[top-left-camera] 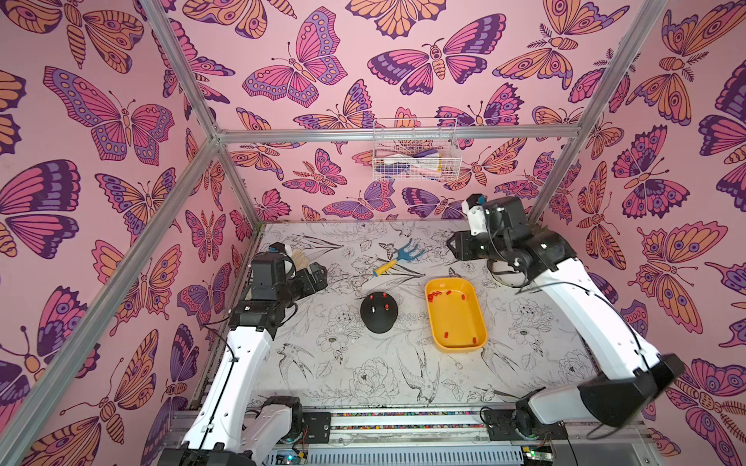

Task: Cover the protruding screws with screw protection sleeves
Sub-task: Pick up the screw protection sleeve from the storage box.

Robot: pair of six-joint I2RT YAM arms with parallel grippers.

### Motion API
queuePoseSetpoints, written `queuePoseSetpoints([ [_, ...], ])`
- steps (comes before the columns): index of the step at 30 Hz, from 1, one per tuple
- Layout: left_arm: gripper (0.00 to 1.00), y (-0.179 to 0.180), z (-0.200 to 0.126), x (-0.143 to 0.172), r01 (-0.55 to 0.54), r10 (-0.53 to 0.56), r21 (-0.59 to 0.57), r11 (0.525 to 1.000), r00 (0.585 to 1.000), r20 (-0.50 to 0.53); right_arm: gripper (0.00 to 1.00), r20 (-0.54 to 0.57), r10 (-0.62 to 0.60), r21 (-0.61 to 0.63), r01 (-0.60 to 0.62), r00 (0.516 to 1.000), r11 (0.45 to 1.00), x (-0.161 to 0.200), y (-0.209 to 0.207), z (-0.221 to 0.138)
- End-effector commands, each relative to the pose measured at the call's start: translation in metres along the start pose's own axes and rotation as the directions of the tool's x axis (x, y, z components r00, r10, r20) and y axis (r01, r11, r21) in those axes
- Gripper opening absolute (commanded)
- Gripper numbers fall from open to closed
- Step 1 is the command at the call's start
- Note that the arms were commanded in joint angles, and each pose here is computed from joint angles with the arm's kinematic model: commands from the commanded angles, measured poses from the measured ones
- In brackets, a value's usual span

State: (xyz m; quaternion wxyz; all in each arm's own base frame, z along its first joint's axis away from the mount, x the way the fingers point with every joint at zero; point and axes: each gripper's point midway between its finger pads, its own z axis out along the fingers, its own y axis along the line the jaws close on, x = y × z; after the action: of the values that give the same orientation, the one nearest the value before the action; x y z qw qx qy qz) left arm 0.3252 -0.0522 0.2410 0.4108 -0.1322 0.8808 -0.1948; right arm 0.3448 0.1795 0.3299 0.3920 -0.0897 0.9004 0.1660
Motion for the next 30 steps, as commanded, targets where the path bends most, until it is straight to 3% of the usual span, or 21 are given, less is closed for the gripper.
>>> queuePoseSetpoints([
  [1, 1.0, -0.01, 0.013, 0.002, -0.044, 0.044, -0.019, 0.999, 0.999, -0.014, 0.51, -0.132, -0.034, 0.052, 0.042, 0.991, 0.998, 0.045, -0.014, 0.023],
  [15, 1.0, -0.064, 0.047, 0.009, -0.226, 0.228, 0.029, 0.974, 0.972, -0.062, 0.5, -0.252, 0.092, 0.143, -0.057, 0.963, 0.988, 0.121, -0.064, 0.066],
  [30, 1.0, -0.085, 0.073, 0.014, -0.268, 0.273, 0.06, 0.961, 0.958, -0.088, 0.44, -0.366, 0.159, 0.183, -0.097, 0.917, 0.978, 0.144, -0.077, 0.12],
])
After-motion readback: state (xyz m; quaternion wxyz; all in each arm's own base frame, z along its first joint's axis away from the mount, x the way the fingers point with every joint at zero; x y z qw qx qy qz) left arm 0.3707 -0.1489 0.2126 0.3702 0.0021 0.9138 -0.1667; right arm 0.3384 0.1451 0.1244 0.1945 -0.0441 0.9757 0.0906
